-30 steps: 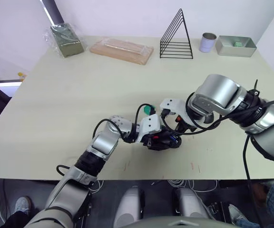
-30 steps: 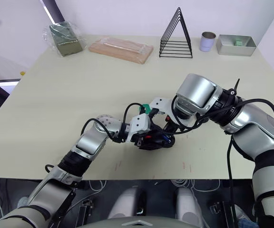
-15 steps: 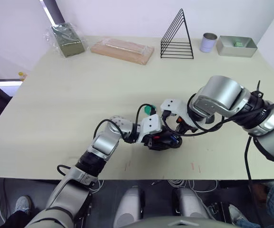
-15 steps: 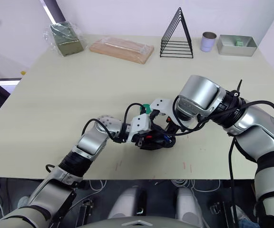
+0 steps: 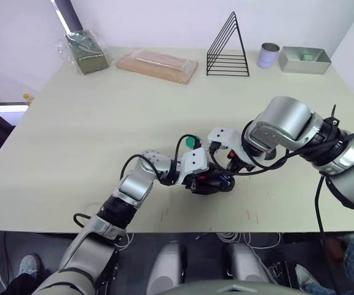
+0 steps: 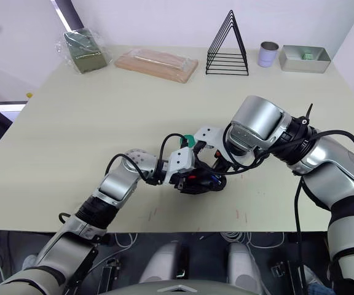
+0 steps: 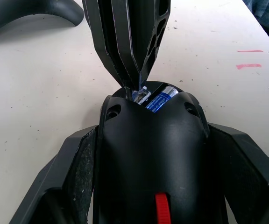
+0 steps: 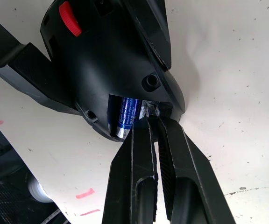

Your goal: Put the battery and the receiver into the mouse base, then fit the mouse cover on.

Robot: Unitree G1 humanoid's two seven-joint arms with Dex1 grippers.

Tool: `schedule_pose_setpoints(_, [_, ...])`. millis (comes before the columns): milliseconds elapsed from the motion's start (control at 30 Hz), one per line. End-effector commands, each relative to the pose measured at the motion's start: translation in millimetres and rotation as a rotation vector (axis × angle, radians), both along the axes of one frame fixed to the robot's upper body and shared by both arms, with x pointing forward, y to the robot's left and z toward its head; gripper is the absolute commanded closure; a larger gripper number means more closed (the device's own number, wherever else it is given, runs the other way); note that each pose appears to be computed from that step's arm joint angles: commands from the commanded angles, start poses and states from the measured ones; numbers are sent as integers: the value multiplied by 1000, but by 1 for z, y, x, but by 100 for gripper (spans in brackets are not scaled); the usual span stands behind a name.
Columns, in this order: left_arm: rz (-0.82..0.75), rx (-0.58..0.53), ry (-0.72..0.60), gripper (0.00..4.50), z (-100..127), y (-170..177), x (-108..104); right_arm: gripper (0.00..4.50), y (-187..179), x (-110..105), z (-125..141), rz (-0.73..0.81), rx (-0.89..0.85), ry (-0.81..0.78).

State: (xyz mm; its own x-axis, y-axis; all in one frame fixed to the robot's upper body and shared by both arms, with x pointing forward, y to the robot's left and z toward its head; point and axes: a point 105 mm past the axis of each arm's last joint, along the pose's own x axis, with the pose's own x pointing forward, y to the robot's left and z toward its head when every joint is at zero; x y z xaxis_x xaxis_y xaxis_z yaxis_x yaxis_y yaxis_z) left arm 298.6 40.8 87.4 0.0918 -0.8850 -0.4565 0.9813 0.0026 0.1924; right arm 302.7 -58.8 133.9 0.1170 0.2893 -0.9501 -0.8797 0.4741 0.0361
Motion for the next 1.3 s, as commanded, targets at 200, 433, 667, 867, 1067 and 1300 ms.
schedule_pose_setpoints(200, [-9,-20,-11,96,3,-7,-4,450,7,-5,-2,27,8,8])
schedule_pose_setpoints(433, [-9,-18,-8,107,2,-8,-3,340,6,-3,2,41,-1,-25])
schedule_pose_setpoints(667, [-4,-15,-5,107,1,-7,-3,94,-5,0,33,47,28,-106])
schedule_pose_setpoints(867, [1,-16,-4,107,1,-7,-2,94,-37,-21,38,71,23,-111])
schedule_pose_setpoints(1067, [0,-15,-2,107,2,-8,-2,94,-56,-28,40,-11,206,-181])
schedule_pose_setpoints(1300, [2,-4,-2,107,4,-4,1,94,-50,-31,45,-49,574,-403])
